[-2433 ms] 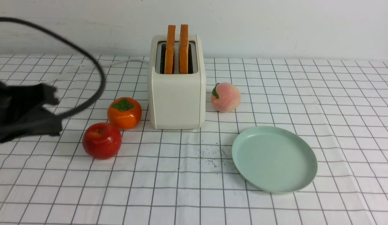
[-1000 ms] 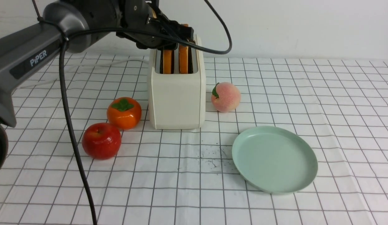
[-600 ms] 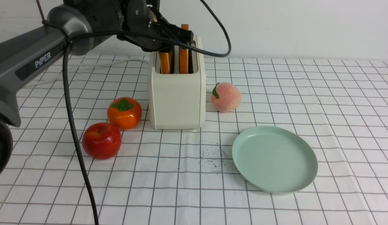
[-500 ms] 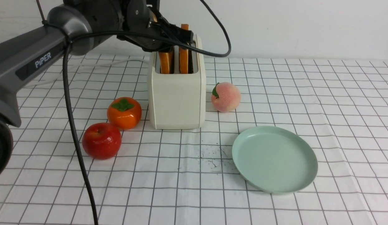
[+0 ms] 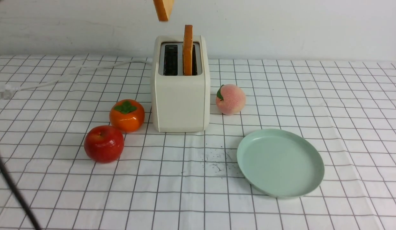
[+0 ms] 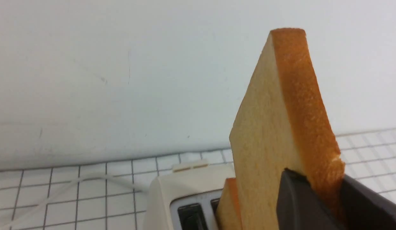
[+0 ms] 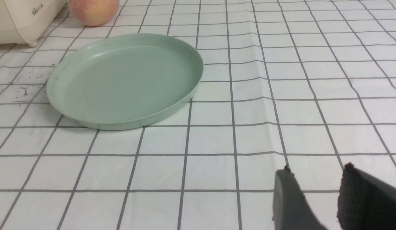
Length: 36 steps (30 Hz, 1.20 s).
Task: Take toasted bread from bread machine on white checkered table place on plate.
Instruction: 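Place the slice of bread on the plate with the left gripper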
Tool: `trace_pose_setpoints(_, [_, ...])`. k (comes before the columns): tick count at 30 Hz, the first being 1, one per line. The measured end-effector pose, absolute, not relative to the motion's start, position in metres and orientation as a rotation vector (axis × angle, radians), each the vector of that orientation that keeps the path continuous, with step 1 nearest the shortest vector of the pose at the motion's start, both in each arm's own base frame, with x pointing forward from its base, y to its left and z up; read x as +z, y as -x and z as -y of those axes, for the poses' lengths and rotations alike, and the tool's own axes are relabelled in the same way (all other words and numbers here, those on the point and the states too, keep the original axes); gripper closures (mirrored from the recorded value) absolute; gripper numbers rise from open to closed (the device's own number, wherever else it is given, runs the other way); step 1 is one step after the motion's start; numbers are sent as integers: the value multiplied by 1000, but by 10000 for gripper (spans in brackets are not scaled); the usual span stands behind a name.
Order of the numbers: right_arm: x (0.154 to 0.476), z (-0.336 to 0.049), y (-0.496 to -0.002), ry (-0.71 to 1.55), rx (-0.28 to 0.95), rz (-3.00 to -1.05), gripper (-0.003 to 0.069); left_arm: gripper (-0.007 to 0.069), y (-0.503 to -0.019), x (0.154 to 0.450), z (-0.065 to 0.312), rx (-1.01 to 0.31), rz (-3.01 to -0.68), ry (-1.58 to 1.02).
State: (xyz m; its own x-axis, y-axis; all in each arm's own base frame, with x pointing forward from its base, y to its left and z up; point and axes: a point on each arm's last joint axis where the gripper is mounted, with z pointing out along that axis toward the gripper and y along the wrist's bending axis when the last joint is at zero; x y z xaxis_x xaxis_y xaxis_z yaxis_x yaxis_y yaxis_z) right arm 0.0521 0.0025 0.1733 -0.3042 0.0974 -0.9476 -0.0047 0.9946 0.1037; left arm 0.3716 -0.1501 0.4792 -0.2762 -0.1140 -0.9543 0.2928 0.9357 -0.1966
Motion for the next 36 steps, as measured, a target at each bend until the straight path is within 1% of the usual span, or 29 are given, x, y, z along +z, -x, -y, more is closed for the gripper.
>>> trace_pose_setpoints(1, [173, -3, -52, -67, 101, -1878, 419, 538, -358, 491, 148, -426, -1802, -127])
trace_pose_setpoints(2, [173, -3, -52, -67, 101, -1878, 419, 538, -337, 503, 149, -487, -1834, -147])
trace_pose_setpoints(3, [173, -3, -52, -67, 101, -1878, 419, 538, -335, 505, 149, -484, -1828, -152])
trace_pose_setpoints(4, [173, -3, -52, -67, 101, -1878, 419, 538, -318, 508, 155, -541, -1882, -212])
trace_pose_setpoints(5, [173, -3, -52, -67, 101, -1878, 419, 538, -315, 507, 158, -563, -1903, -225])
trace_pose_setpoints(6, [173, -3, -52, -67, 101, -1878, 419, 538, -304, 500, 170, -642, -1978, -326])
trace_pose_setpoints(7, [173, -3, -52, -67, 101, -1878, 419, 538, -300, 494, 179, -698, -2022, -370])
trace_pose_setpoints(8, [173, -3, -52, -67, 101, -1878, 419, 538, -296, 479, 194, -778, -2088, -463])
trace_pose_setpoints(9, [173, -3, -52, -67, 101, -1878, 419, 538, -295, 477, 196, -798, -2100, -468])
trace_pose_setpoints(10, [173, -3, -52, -67, 101, -1878, 419, 538, -291, 451, 221, -925, -2187, -591])
trace_pose_setpoints(13, [173, -3, -52, -67, 101, -1878, 419, 538, -292, 403, 257, -1066, -2286, -741])
trace_pose_setpoints(14, [173, -3, -52, -67, 101, -1878, 419, 538, -293, 401, 259, -1074, -2285, -749])
trace_pose_setpoints(15, [173, -3, -52, -67, 101, -1878, 419, 538, -296, 378, 275, -1115, -2319, -795])
trace_pose_setpoints(16, [173, -3, -52, -67, 101, -1878, 419, 538, -299, 363, 286, -1152, -2331, -807])
trace_pose_setpoints(17, [173, -3, -52, -67, 101, -1878, 419, 538, -300, 361, 288, -1155, -2331, -809])
trace_pose_setpoints(18, [173, -3, -52, -67, 101, -1878, 419, 538, -307, 345, 298, -1182, -2331, -809])
trace_pose_setpoints(19, [173, -3, -52, -67, 101, -1878, 419, 538, -308, 343, 299, -1183, -2327, -805])
trace_pose_setpoints(20, [173, -3, -52, -67, 101, -1878, 419, 538, -316, 330, 307, -1186, -2308, -804])
trace_pose_setpoints(29, [173, -3, -52, -67, 101, -1878, 419, 538, -349, 277, 325, -1109, -2225, -806])
trace_pose_setpoints(36, [173, -3, -52, -67, 101, -1878, 419, 538, -359, 259, 329, -1071, -2208, -795])
